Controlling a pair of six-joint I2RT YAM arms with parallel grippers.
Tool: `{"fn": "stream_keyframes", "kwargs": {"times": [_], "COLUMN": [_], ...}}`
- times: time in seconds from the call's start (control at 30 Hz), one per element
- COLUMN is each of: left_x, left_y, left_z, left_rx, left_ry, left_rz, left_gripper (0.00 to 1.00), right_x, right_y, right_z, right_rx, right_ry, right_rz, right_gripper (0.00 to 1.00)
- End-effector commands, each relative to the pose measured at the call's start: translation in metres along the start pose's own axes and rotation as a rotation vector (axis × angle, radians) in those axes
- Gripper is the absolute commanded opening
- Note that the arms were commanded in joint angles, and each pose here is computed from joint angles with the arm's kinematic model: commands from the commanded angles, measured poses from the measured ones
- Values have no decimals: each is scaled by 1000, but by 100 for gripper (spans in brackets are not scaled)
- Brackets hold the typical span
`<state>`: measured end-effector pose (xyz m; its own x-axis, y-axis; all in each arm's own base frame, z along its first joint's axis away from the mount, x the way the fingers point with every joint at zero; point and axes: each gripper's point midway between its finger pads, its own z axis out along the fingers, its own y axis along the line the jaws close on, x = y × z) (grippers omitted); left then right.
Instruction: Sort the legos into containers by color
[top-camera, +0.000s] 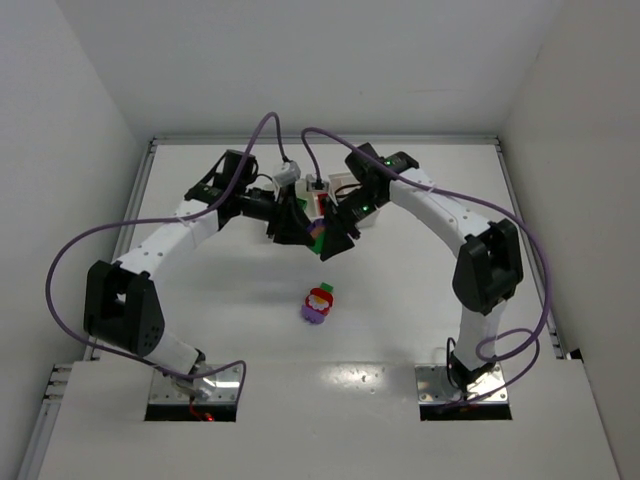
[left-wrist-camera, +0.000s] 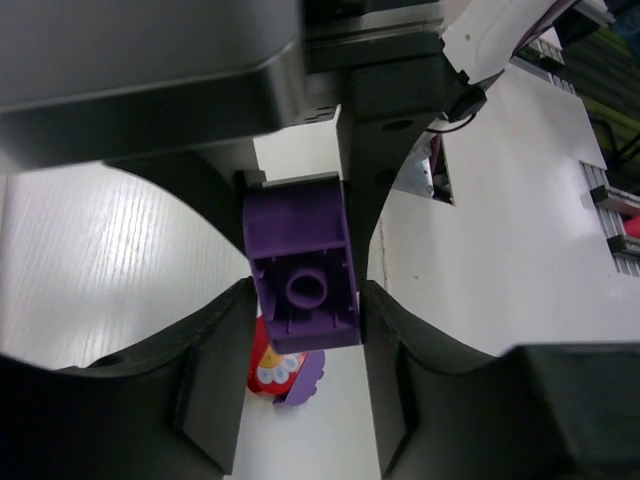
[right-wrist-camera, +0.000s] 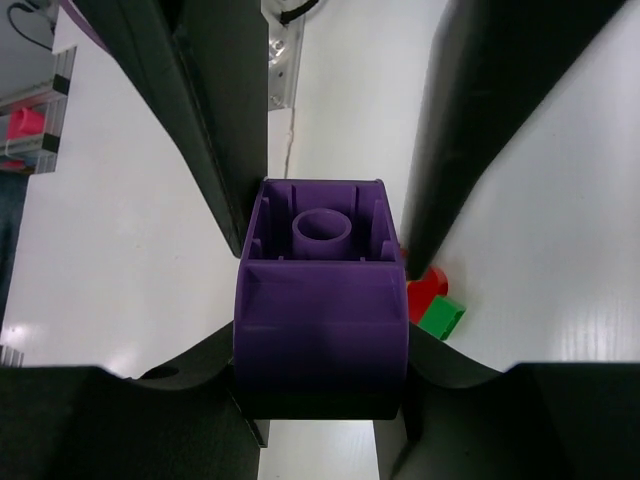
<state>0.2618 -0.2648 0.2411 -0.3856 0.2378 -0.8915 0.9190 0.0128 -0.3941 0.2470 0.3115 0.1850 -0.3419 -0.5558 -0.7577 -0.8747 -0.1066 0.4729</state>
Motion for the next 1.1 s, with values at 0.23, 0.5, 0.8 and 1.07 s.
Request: {"fn": "stream_keyframes", "kwargs": {"times": [0.23, 0.5, 0.8, 1.07], "left_x": [-17, -14, -18, -34], "left_y": [-12, -19, -11, 46], "left_z": [2, -2, -14, -5], "left_rx": [63, 43, 7, -219], "left_ry": [-33, -31, -64, -99], "left_rz": [116, 170, 184, 141], "left_gripper": [35, 13, 9, 8], "right_x": [-3, 24, 55, 47], "right_y": [4, 9, 23, 22], "right_z": [8, 1, -8, -45], "right_rx": [-26, 24, 85, 270], "right_ry": [-3, 27, 46, 23], "right_rz": [-53, -32, -32, -58], "right_gripper": [7, 7, 7, 7]}}
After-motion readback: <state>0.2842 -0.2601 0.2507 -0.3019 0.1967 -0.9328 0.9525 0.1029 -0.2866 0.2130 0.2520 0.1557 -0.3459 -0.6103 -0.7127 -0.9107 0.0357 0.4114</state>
